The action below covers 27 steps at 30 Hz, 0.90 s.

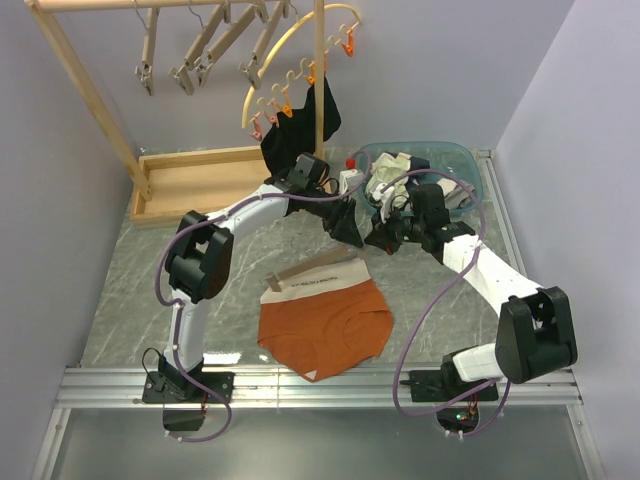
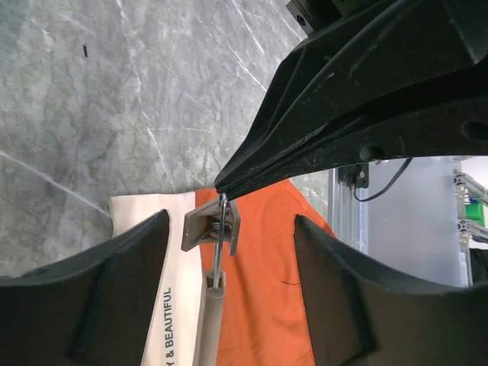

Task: Clip the underwear to the hanger

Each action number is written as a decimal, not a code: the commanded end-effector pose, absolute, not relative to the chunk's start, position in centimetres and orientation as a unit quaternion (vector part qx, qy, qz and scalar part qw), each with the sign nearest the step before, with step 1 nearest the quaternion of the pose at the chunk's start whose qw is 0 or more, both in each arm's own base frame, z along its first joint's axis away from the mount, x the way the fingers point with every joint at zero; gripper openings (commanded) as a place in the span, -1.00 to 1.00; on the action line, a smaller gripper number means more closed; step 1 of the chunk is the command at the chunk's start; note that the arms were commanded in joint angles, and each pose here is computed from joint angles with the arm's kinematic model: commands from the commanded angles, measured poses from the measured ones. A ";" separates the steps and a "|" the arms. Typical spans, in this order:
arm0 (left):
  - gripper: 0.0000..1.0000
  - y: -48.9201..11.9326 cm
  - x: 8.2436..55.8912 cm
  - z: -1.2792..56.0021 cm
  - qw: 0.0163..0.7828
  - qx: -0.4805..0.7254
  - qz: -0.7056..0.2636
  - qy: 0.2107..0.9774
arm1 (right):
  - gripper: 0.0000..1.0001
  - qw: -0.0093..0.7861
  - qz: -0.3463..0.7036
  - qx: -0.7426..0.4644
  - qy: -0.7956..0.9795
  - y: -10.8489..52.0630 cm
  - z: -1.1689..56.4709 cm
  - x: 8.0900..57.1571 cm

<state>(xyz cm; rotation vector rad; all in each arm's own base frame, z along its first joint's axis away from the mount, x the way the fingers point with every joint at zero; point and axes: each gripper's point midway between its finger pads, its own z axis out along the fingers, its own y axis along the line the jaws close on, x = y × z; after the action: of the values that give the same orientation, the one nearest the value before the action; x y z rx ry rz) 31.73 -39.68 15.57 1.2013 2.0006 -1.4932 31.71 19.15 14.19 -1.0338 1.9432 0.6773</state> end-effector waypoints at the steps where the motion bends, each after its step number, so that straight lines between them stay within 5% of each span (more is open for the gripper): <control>1: 0.35 -40.1 31.9 17.1 0.188 0.432 -0.549 0.690 | -1.00 0.440 0.258 -0.425 0.748 19.6 17.0 32.3; 6: 0.25 -40.0 31.7 16.9 0.172 0.420 -0.555 0.697 | -1.00 0.442 0.259 -0.423 0.748 19.6 17.2 32.4; 14: 0.36 -39.8 31.7 16.0 0.164 0.416 -0.549 0.706 | -1.00 0.442 0.261 -0.420 0.748 19.7 17.4 32.4; 27: -0.16 -40.0 31.8 15.6 0.160 0.415 -0.553 0.704 | -1.00 0.444 0.265 -0.417 0.748 19.8 17.9 32.4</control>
<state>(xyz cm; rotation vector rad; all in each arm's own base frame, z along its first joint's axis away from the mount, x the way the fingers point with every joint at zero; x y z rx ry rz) 31.70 -39.54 14.50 1.1657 2.0615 -1.5454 31.68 19.25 14.59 -1.0289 1.9463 0.6826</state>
